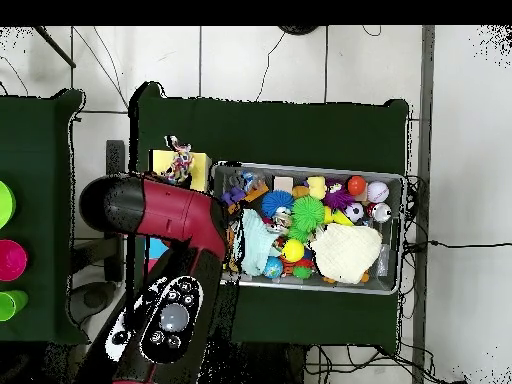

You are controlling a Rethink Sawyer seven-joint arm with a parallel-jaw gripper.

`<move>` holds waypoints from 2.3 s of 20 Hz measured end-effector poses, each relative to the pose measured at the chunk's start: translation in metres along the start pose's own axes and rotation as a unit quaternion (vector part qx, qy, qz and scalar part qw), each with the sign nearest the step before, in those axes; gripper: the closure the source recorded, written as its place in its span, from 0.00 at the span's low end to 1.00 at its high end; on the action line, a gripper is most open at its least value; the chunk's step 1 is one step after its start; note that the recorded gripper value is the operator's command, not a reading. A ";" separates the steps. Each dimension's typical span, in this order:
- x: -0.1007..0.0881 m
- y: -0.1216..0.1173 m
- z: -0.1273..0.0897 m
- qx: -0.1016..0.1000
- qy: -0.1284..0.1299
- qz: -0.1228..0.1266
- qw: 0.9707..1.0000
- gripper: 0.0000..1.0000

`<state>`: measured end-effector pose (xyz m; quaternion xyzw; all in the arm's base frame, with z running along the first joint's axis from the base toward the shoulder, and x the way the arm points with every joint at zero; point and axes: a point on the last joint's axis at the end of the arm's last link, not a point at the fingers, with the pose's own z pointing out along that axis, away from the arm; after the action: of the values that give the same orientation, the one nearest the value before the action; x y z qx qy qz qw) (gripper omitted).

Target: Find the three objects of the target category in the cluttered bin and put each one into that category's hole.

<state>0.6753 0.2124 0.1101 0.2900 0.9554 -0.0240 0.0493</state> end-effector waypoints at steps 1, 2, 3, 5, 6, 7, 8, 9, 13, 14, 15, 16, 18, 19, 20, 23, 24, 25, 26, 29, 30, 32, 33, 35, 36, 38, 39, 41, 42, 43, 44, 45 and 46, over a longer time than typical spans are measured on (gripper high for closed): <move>0.002 0.001 0.003 0.000 0.003 -0.001 1.000 1.00; 0.003 0.002 0.004 0.000 0.004 -0.002 1.000 1.00; 0.005 0.003 0.006 0.000 0.006 -0.002 1.000 1.00; 0.007 0.003 0.009 0.000 0.008 -0.003 1.000 1.00; 0.007 0.003 0.011 0.001 0.009 -0.003 1.000 1.00; 0.008 0.003 0.013 0.002 0.010 -0.004 1.000 1.00; 0.008 0.003 0.015 0.003 0.011 -0.004 1.000 1.00; 0.008 0.003 0.017 0.004 0.011 -0.005 1.000 1.00; 0.003 0.009 0.025 0.004 0.010 -0.009 1.000 1.00; 0.000 0.012 0.026 0.003 0.011 -0.010 1.000 1.00; -0.003 0.014 0.028 0.003 0.009 -0.011 1.000 1.00; -0.005 0.015 0.030 0.002 0.008 -0.011 1.000 1.00; -0.010 0.018 0.038 0.002 0.006 -0.014 1.000 1.00; -0.011 0.019 0.041 0.003 0.006 -0.015 1.000 1.00; -0.012 0.020 0.044 0.003 0.006 -0.015 1.000 1.00; -0.013 0.023 0.056 0.006 0.008 -0.019 1.000 1.00; -0.013 0.023 0.058 0.007 0.009 -0.020 1.000 1.00; -0.013 0.024 0.060 0.008 0.012 -0.021 1.000 1.00; -0.012 0.025 0.061 0.009 0.013 -0.022 1.000 1.00; -0.011 0.027 0.063 0.012 0.022 -0.024 0.999 1.00; -0.011 0.027 0.063 0.013 0.024 -0.025 0.999 1.00; -0.012 0.029 0.060 0.014 0.030 -0.026 0.999 1.00; -0.012 0.030 0.059 0.015 0.034 -0.026 0.999 1.00; -0.012 0.030 0.058 0.018 0.039 -0.027 0.999 1.00; -0.013 0.030 0.057 0.018 0.040 -0.027 0.999 1.00; -0.013 0.030 0.057 0.020 0.042 -0.027 0.999 1.00; -0.013 0.030 0.057 0.020 0.043 -0.028 0.999 1.00; -0.014 0.031 0.058 0.021 0.044 -0.029 0.998 1.00; -0.014 0.031 0.058 0.021 0.045 -0.029 0.998 1.00; -0.014 0.032 0.058 0.021 0.046 -0.029 0.998 1.00; -0.014 0.032 0.057 0.022 0.047 -0.029 0.998 1.00; -0.014 0.032 0.056 0.022 0.050 -0.029 0.998 1.00; -0.015 0.031 0.056 0.023 0.051 -0.030 0.998 1.00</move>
<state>0.7093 0.2261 0.0558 0.2635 0.9641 -0.0327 -0.0072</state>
